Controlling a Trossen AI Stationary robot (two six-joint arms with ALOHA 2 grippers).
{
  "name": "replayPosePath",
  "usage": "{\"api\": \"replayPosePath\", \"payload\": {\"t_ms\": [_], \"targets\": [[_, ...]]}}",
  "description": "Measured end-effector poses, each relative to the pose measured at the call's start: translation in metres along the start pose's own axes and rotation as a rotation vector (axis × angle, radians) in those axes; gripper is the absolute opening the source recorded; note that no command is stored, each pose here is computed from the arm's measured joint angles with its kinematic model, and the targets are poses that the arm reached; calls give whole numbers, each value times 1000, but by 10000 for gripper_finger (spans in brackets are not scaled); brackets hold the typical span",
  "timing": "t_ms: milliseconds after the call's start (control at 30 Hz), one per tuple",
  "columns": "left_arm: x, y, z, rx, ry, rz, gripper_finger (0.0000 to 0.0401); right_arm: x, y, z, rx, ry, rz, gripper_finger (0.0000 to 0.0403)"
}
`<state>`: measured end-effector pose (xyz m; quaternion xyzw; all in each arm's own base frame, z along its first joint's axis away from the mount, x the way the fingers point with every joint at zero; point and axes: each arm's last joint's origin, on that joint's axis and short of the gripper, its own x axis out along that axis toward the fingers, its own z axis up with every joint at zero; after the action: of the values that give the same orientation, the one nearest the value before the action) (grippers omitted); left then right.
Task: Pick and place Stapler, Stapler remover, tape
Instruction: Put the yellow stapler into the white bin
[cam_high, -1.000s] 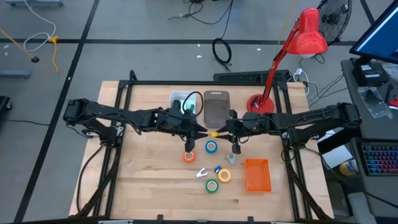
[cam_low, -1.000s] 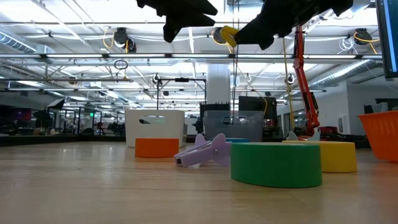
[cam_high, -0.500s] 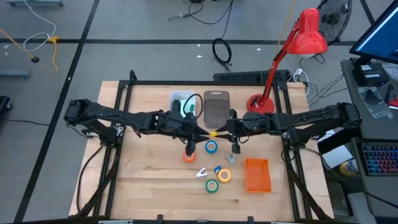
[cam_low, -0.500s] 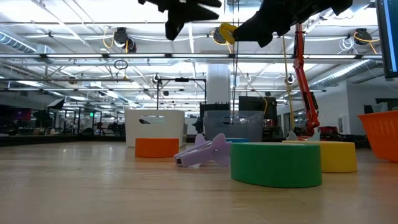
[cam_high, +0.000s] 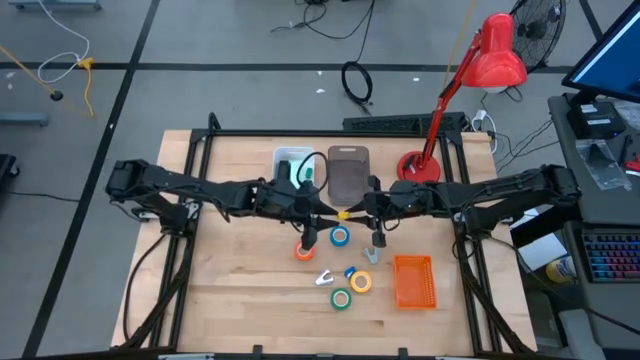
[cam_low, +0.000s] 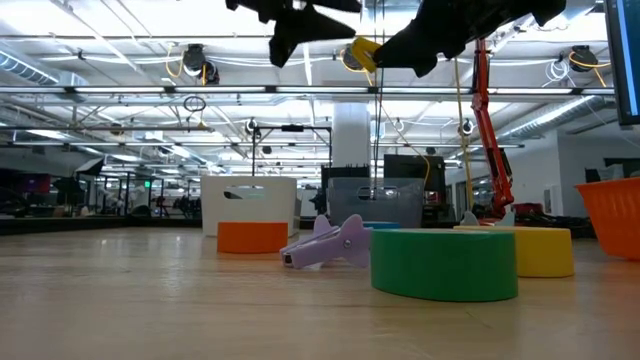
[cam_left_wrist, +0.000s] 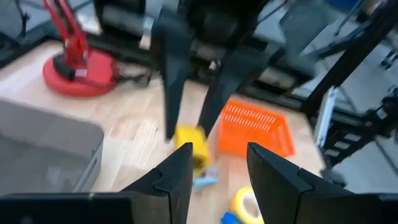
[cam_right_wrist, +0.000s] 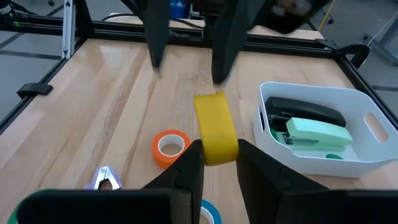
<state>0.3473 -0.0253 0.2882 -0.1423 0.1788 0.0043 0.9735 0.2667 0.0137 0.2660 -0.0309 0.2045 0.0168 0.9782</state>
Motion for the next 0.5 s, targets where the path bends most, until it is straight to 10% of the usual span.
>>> {"api": "replayPosePath", "payload": {"t_ms": [500], "targets": [[14, 0, 1, 7, 52, 2, 152, 0, 0, -2, -1, 16, 0, 70]]}}
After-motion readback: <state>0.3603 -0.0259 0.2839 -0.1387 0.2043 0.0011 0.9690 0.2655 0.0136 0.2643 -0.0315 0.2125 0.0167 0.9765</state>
